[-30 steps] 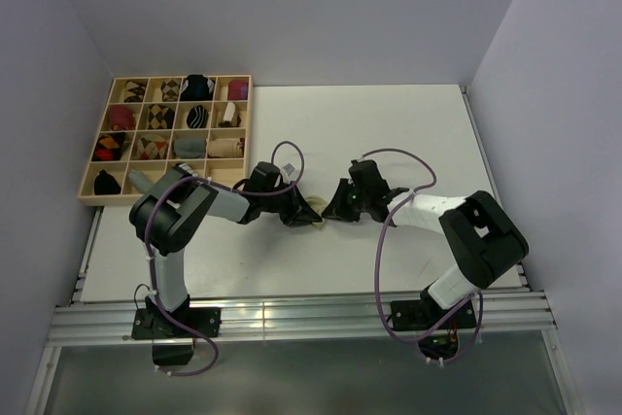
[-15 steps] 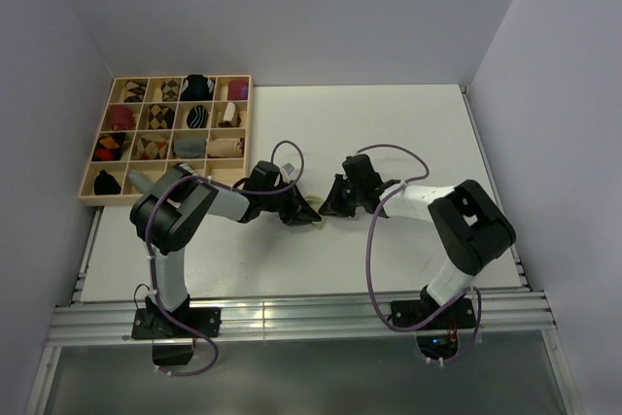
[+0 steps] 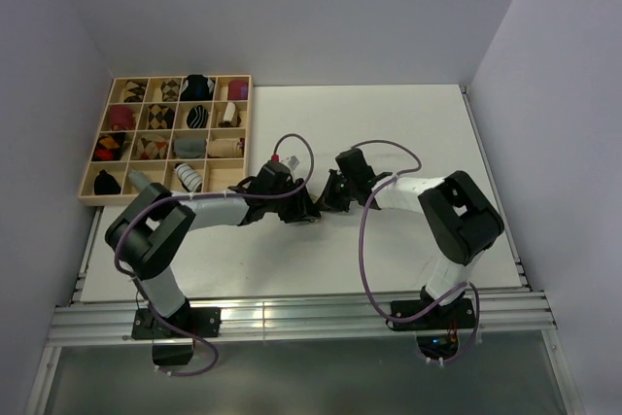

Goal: Roll the socks
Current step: Roll the sock at the center of the board.

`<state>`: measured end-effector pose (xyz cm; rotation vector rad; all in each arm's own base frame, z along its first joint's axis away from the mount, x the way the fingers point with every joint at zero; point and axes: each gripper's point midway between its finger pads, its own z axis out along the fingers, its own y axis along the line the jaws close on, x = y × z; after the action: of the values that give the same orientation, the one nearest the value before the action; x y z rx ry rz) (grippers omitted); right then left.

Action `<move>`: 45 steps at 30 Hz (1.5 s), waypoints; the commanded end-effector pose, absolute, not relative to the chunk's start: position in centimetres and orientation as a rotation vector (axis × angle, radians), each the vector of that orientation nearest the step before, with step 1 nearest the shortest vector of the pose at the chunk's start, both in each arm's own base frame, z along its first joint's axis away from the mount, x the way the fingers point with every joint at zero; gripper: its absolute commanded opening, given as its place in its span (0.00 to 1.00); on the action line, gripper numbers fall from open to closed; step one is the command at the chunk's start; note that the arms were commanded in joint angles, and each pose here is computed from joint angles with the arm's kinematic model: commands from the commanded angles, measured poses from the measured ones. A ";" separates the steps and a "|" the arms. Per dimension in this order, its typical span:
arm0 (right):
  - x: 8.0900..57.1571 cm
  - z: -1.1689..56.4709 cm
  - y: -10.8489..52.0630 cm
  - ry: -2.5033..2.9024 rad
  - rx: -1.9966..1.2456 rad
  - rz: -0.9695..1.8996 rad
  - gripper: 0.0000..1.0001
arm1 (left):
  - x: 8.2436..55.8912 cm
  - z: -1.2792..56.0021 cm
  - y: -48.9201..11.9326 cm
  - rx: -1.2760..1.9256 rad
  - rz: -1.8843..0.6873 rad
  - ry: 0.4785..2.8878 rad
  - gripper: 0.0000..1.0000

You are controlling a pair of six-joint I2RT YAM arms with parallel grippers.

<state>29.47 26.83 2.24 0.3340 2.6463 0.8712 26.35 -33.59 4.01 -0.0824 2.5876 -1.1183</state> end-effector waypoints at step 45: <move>28.4 0.2 25.5 2.735 0.366 0.742 0.06 | 27.7 6.7 -31.6 0.234 -0.484 2.229 0.33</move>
<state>29.40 26.86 2.37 0.3400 2.6572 0.8691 27.34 -31.03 3.52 0.1886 2.3373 -0.4554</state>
